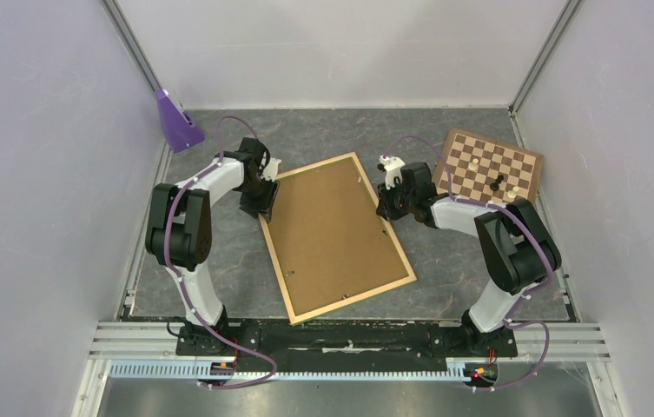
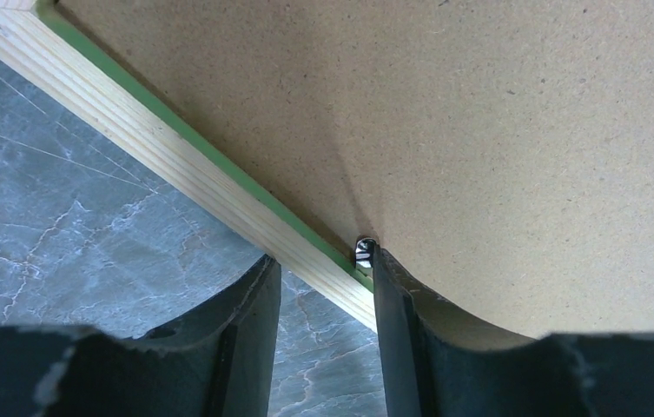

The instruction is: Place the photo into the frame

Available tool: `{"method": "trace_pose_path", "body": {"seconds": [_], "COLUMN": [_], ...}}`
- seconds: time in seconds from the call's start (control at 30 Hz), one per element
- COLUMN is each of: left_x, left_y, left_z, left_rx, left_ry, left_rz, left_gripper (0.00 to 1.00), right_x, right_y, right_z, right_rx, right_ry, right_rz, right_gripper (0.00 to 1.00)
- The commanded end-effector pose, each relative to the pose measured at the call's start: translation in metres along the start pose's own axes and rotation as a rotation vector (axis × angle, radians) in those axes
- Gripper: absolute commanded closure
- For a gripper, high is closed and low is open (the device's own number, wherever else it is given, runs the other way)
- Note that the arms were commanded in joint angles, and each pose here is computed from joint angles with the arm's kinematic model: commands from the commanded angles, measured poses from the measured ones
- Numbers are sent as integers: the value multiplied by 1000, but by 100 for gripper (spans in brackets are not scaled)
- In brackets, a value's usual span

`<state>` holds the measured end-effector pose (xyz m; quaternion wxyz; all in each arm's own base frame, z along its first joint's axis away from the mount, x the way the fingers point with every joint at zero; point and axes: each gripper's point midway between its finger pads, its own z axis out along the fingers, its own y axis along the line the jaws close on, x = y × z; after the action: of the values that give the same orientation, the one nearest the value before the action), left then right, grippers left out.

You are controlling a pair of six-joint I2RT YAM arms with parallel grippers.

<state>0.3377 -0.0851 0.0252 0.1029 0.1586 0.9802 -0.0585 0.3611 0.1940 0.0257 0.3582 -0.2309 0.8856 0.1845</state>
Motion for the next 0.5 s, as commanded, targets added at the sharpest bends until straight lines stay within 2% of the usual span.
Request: {"method": "trace_pose_path", "body": {"seconds": [0.0,0.3,0.47], "left_x": [6,9,5], "left_y": [-7,-3,-2], "left_z": [0,-2,0], "left_rx": [28,8,-1], "left_ry": [35,42,27], "left_rz": [98,116,116], "left_gripper": [52,52,58], "right_x": [16,16,16], "right_y": [1,1,1], "right_z": [7,7,7], "right_rx": [-10,-10,-11], "right_ry": [53,52,53], "right_rz": [-8,-6,-6], "right_gripper": [76,76,76]}}
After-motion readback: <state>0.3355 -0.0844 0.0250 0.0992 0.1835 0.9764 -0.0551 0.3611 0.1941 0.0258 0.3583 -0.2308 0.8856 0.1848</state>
